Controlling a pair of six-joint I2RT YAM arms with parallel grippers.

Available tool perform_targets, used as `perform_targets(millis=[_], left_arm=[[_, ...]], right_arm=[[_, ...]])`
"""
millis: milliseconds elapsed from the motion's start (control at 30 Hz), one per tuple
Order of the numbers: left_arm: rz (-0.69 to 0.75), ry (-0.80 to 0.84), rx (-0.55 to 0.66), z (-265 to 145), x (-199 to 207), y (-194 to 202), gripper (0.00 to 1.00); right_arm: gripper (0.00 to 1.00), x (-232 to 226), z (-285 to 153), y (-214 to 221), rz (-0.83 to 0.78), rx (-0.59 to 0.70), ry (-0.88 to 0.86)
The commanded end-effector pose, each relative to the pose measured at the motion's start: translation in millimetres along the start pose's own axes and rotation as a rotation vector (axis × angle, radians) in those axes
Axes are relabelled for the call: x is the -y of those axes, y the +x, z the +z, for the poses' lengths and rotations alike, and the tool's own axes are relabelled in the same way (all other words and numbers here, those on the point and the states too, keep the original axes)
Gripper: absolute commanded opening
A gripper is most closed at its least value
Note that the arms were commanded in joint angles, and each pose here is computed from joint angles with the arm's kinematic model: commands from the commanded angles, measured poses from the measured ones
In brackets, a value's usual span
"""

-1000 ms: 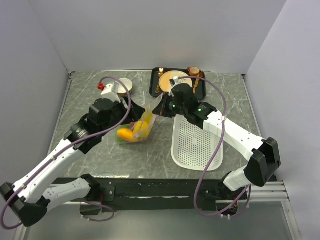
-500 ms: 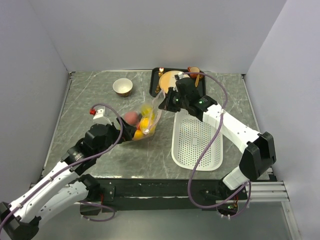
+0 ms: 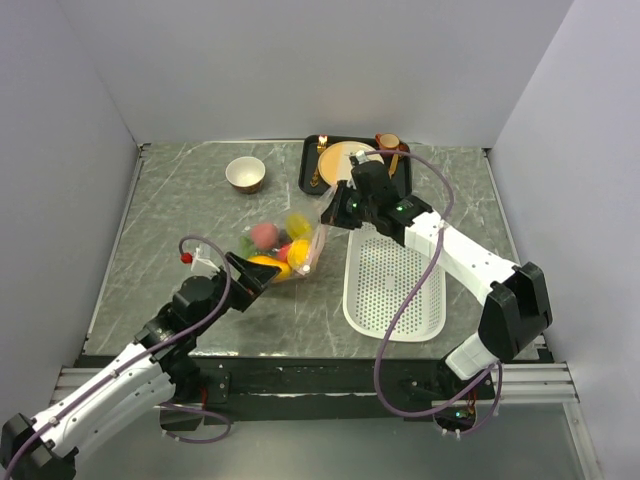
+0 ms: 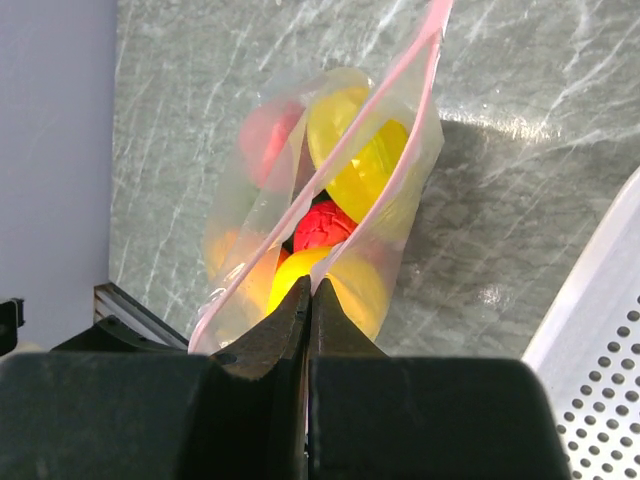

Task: Place the food in the zip-top bag and seal the zipper
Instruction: Zip the zipper food storage bag at the center of the board.

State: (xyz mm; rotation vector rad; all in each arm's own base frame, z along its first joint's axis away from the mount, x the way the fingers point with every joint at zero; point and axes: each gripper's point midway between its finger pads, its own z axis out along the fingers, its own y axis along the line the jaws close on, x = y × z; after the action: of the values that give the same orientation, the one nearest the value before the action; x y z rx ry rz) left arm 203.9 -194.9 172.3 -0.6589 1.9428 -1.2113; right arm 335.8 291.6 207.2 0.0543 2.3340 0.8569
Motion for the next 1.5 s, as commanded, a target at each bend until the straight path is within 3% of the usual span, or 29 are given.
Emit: perform_targets(millis=[0, 233, 633, 833, 1167, 1333, 1467], left_arm=[[-0.16, 0.235, 0.027, -5.2, 55.6, -11.6, 0.97], [-0.193, 0.323, -0.028, 7.2, 80.9, -4.8, 0.95], [-0.231, 0.299, -0.147, 13.1, 77.2, 30.9, 0.89], [-0.286, 0.271, -0.129, 17.2, 66.8, 38.7, 0.76], [-0.321, 0.279, -0.091, 28.0, 62.9, 41.0, 0.71], [-0.326, 0.273, -0.064, 29.7, 60.4, 37.0, 0.62], [-0.349, 0.278, -0.044, 27.4, 55.5, 33.4, 0.6]], right_arm=[[0.01, -15.4, -13.4, -14.4, -0.004, 0.073, -0.066], [0.01, -11.8, -16.9, -9.0, -0.005, 0.077, -0.07], [0.02, -10.0, -19.6, -5.4, -0.002, 0.086, -0.078], [0.02, -10.0, -21.2, -2.6, -0.009, 0.081, -0.087], [0.03, -12.7, -34.9, 0.6, -0.031, 0.09, -0.118], [0.03, -9.1, -35.5, 7.6, -0.019, 0.086, -0.124], [0.03, -4.9, -34.0, 12.6, -0.013, 0.077, -0.121]])
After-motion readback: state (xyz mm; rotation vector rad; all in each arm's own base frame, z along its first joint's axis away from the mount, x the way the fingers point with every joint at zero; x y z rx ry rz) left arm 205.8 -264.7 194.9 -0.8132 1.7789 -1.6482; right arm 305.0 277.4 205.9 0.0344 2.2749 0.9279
